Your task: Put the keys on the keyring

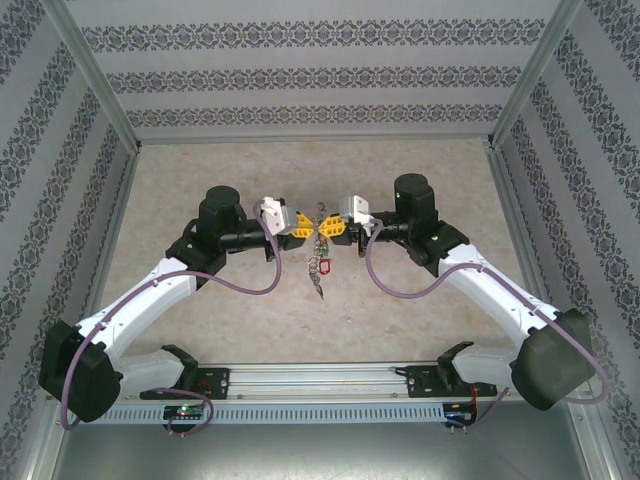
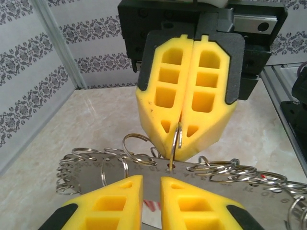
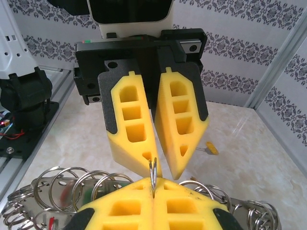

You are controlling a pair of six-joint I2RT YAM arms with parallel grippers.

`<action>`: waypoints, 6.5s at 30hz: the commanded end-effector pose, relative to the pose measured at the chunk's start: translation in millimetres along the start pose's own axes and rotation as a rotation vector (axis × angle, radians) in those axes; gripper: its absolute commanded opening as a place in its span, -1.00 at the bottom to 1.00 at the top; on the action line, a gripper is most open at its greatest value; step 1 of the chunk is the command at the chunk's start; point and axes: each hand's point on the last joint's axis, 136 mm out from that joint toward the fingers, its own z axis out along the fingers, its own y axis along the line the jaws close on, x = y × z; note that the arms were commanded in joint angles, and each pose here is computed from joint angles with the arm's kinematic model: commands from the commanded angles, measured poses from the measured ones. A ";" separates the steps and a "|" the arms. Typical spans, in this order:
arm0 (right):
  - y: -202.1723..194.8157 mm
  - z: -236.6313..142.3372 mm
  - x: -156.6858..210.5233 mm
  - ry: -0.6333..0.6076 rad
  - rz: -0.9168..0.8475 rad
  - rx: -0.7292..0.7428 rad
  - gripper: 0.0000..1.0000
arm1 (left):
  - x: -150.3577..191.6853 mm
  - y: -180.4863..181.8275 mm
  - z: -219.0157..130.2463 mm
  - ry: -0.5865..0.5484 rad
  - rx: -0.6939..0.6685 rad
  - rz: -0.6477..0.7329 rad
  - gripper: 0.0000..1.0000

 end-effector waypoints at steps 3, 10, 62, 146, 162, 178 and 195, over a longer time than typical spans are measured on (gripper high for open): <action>4.6 -6.5 -19.9 -0.064 -0.062 -0.022 -1.00 | -14.6 0.3 1.6 -0.061 0.017 0.006 -0.64; -1.0 -5.8 -21.2 -0.058 -0.074 0.008 -1.00 | -21.0 -11.1 3.0 -0.089 0.098 0.007 -0.63; 5.5 -0.4 -7.6 -0.021 -0.077 0.012 -1.00 | -33.8 -2.5 1.6 -0.115 0.132 -0.088 -1.00; -28.6 -6.6 36.2 0.087 -0.010 0.182 -1.00 | 269.5 192.4 -154.9 0.797 -1.045 -1.397 0.37; -25.4 -12.5 33.9 0.116 -0.007 0.188 -1.00 | 332.7 225.0 -154.2 0.877 -0.808 -1.421 0.05; -25.3 -17.2 27.2 0.120 -0.020 0.193 -1.00 | 354.1 216.3 -150.5 0.940 -0.761 -1.436 -0.33; -23.8 -19.3 24.9 0.124 -0.019 0.194 -1.00 | 361.9 209.2 -152.7 0.996 -0.737 -1.431 -0.73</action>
